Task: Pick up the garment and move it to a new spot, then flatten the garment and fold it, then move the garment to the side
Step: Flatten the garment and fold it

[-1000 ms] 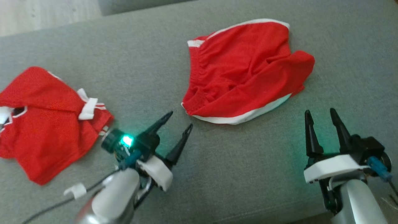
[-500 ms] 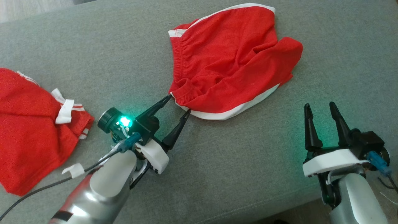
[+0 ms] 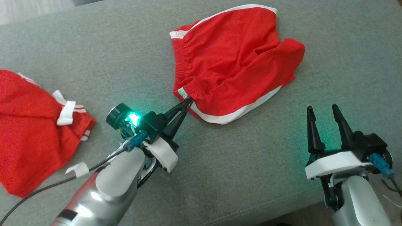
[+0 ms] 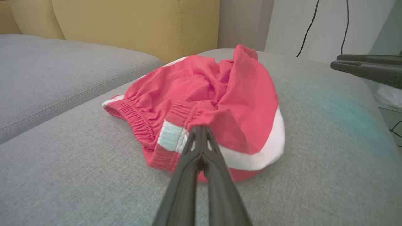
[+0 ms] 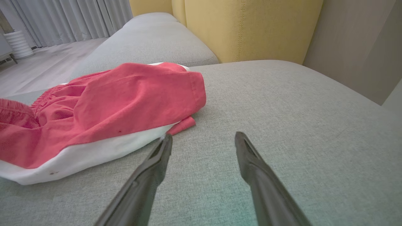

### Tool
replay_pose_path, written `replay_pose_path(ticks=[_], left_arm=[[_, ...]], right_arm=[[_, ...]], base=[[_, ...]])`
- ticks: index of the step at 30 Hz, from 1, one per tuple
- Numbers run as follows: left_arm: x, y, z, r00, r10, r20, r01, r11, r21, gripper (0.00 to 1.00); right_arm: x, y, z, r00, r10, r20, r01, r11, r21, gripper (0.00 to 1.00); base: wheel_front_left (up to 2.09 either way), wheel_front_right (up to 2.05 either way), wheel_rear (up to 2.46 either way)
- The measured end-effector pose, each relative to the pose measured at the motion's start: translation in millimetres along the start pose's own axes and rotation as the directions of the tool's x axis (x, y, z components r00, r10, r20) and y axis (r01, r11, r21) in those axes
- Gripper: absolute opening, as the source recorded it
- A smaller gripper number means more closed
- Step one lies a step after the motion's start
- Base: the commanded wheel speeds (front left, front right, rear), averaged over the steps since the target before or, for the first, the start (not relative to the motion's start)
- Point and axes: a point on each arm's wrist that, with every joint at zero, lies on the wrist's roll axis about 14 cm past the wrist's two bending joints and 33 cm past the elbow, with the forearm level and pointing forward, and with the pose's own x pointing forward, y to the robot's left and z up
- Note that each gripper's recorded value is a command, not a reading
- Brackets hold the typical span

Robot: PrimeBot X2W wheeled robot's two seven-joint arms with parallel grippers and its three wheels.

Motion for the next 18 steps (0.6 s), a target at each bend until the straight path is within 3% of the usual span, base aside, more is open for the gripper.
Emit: replay_pose_path(ticks=[13, 18], left_arm=[[-45.6, 18.1, 14.8, 0.986, 0.157, 0.046, -0.155, 0.987, -0.051, 0.00], [-73.6, 32.2, 23.3, 0.958, 0.278, 0.075, -0.273, 0.959, -0.074, 0.00]], right_arm=[[6.2, 23.5, 17.4, 0.996, 0.072, 0.054, -0.071, 0.997, -0.004, 1.00], [6.0, 40.6, 28.3, 0.989, 0.122, 0.084, -0.122, 0.993, -0.005, 1.00]], base=[[0.00, 0.00, 0.00], [0.00, 0.00, 0.00]])
